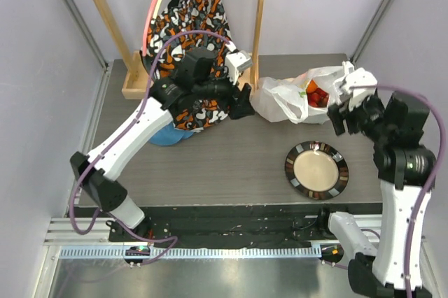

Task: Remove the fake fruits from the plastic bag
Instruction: Adjust the plastic bag at the center of the board, then move the plate to the center of the board.

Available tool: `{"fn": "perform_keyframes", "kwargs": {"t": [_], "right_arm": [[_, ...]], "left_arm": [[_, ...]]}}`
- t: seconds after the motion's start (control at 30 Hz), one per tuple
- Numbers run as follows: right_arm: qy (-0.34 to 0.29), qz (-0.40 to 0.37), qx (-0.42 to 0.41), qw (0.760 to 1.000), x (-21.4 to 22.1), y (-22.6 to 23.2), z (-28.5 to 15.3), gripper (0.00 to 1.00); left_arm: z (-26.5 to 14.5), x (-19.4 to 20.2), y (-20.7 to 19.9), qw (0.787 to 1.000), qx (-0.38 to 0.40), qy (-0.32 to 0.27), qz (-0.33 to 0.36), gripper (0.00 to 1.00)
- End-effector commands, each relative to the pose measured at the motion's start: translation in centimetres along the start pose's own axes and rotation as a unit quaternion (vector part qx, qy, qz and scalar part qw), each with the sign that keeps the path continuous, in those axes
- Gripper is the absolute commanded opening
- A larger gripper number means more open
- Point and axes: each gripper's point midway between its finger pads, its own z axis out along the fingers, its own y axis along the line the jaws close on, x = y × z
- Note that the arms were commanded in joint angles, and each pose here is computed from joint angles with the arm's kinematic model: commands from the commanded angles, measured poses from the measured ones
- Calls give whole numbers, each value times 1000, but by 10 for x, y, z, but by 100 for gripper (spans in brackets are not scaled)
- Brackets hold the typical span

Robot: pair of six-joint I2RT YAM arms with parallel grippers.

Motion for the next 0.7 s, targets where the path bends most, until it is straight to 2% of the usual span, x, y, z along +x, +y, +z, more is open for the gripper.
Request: {"fn": "perform_keyframes", "kwargs": {"t": [0.0, 0.07, 0.1, 0.2, 0.23, 0.27, 0.3, 0.33, 0.37, 0.43, 0.47, 0.5, 0.53, 0.57, 0.6, 0.67], "right_arm": [[87, -86, -196, 973, 71, 74, -18, 68], [128, -101, -270, 949, 106, 99, -24, 67], [136, -122, -290, 939, 116, 102, -22, 66], [176, -213, -353, 894, 157, 116, -12, 66], [196, -221, -369, 881, 165, 124, -8, 66], [220, -248, -333, 883, 166, 115, 9, 66], [221, -271, -344, 872, 161, 132, 19, 64], [246, -261, -345, 867, 163, 143, 32, 59], [256, -235, -327, 879, 158, 151, 41, 58], [272, -255, -302, 877, 157, 177, 55, 61], [266, -208, -235, 912, 147, 186, 72, 64], [272, -217, -173, 921, 145, 182, 79, 66], [277, -208, -165, 923, 147, 194, 83, 68], [283, -140, -131, 940, 145, 198, 89, 65], [290, -126, -96, 944, 146, 193, 94, 61], [329, -116, -54, 935, 161, 193, 105, 53]], "left_arm": [[-17, 20, 8, 999, -20, 19, -18, 81], [-24, 16, 22, 997, -44, -3, -58, 81], [-31, 21, 40, 992, -67, -8, -110, 82], [-51, 26, 78, 977, -112, -33, -176, 83], [-57, 26, 87, 974, -124, -40, -183, 83], [-66, 25, 98, 969, -152, -48, -188, 83], [-75, 26, 110, 964, -174, -52, -196, 83], [-81, 26, 114, 959, -189, -57, -201, 83], [-92, 23, 116, 956, -206, -66, -199, 83], [-106, 29, 129, 939, -261, -75, -210, 84], [-112, 31, 131, 934, -277, -77, -213, 84], [-125, 30, 133, 926, -299, -89, -212, 84], [-129, 32, 134, 923, -307, -92, -215, 84], [-134, 34, 135, 920, -313, -94, -217, 84], [-144, 32, 137, 915, -323, -105, -217, 84], [-154, 33, 142, 909, -334, -114, -222, 84]]}}
